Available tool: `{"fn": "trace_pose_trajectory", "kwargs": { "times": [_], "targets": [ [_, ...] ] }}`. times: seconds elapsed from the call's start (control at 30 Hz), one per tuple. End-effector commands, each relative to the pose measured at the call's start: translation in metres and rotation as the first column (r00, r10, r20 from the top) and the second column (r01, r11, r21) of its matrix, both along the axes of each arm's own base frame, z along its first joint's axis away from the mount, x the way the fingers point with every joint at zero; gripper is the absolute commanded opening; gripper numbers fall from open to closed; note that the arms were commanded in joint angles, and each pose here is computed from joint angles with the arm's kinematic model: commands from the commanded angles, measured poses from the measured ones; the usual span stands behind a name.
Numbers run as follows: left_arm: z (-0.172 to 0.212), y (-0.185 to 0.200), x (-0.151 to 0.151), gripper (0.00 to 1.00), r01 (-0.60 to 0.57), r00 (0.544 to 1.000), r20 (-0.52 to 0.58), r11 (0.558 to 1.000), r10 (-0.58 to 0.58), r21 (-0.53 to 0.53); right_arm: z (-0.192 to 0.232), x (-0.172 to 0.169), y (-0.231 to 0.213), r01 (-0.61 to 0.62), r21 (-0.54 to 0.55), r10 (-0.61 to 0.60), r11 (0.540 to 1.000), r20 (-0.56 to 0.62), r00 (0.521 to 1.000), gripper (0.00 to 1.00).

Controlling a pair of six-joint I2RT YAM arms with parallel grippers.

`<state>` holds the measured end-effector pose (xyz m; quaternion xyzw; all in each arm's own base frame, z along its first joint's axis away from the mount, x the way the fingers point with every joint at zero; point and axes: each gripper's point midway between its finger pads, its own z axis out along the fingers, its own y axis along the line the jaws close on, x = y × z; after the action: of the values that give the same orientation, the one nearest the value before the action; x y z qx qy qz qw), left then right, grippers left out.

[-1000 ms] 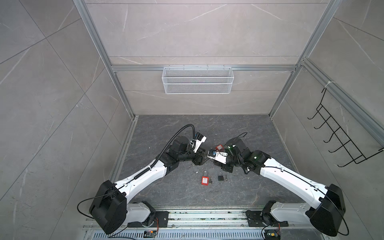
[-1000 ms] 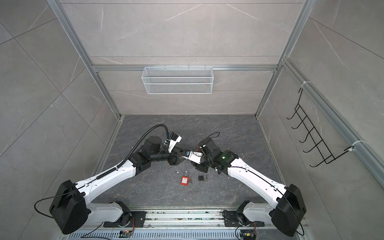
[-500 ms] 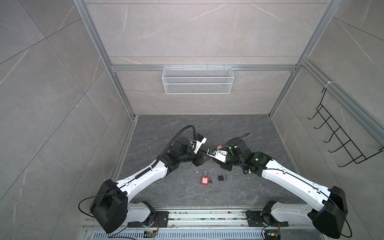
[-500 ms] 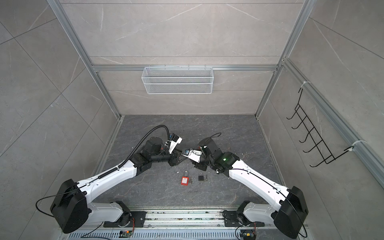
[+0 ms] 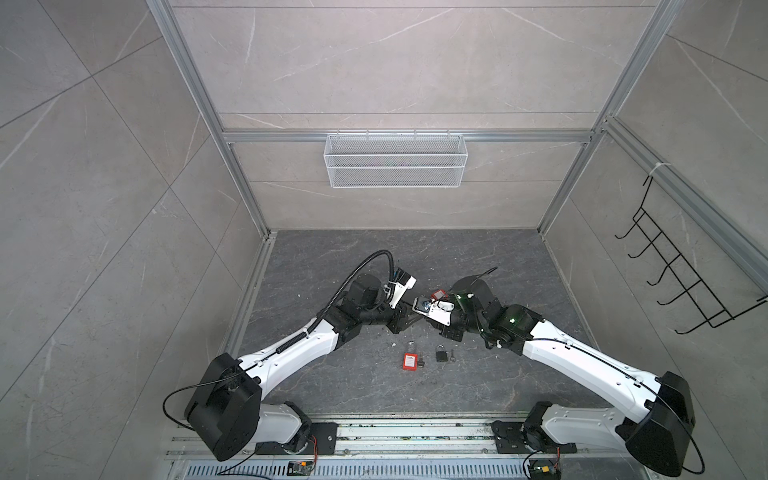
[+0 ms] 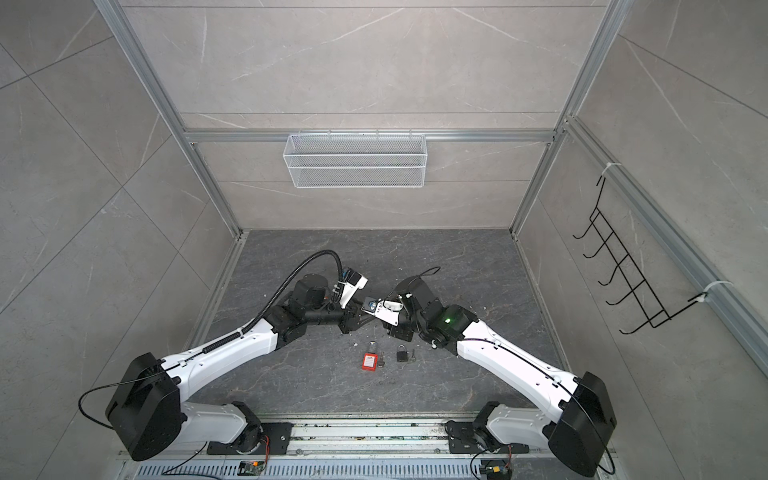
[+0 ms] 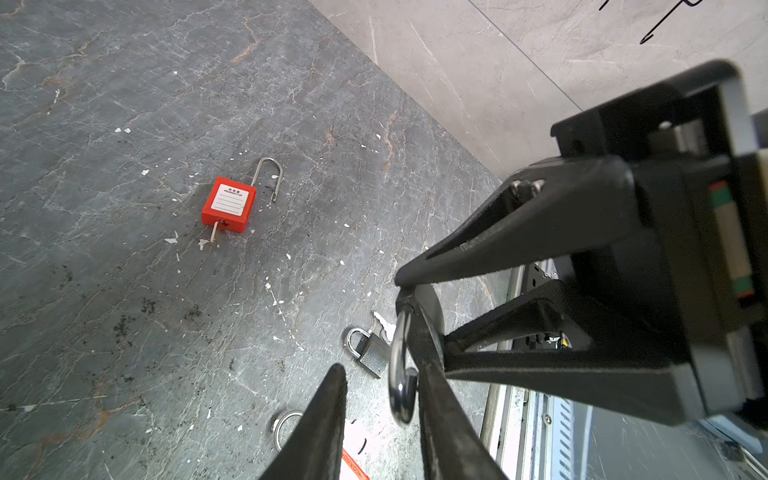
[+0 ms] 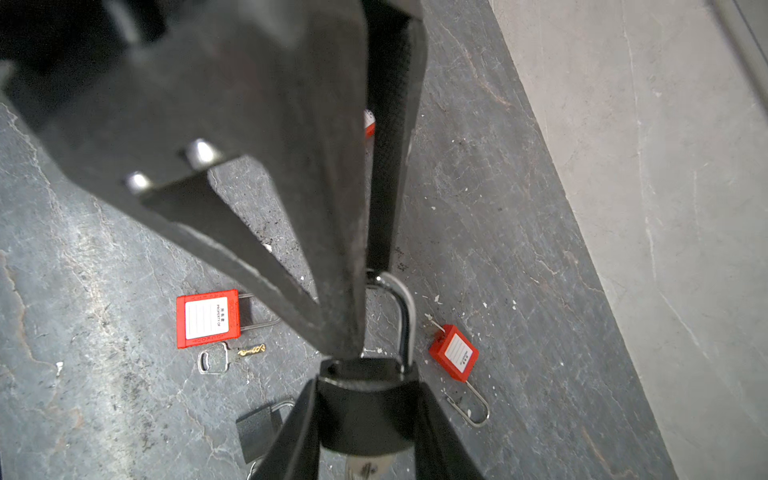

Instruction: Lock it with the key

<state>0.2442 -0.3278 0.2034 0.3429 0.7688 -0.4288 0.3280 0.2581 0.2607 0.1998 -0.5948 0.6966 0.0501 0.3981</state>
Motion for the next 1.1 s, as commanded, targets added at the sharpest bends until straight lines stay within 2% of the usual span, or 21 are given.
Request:
{"fn": "trace_pose_trajectory", "kwargs": {
  "times": [0.0, 0.27, 0.63, 1.07],
  "targets": [
    [0.0251, -0.0102, 0.0005, 0.31, 0.038, 0.999, 0.038, 0.997, -0.035, -0.074, 0.0059, 0.0017, 0.003, -0.012, 0.013, 0.011, 1.0, 0.046, 0.999, 0.23],
    [0.0294, -0.012, -0.0003, 0.27, 0.046, 0.998, 0.038, 0.995, -0.043, -0.091, 0.0042, 0.0042, 0.0024, -0.011, 0.001, 0.011, 1.0, 0.075, 0.997, 0.23],
    [0.027, -0.0086, 0.0041, 0.3, 0.006, 1.0, 0.024, 0.997, -0.005, -0.081, 0.0051, 0.0046, -0.0025, -0.003, -0.007, 0.004, 1.0, 0.123, 0.992, 0.23],
    [0.0268, -0.0142, 0.0002, 0.22, 0.046, 0.999, 0.001, 0.995, -0.046, -0.093, 0.0064, 0.0039, -0.0016, -0.009, -0.012, 0.011, 1.0, 0.138, 0.99, 0.23]
  ]
}}
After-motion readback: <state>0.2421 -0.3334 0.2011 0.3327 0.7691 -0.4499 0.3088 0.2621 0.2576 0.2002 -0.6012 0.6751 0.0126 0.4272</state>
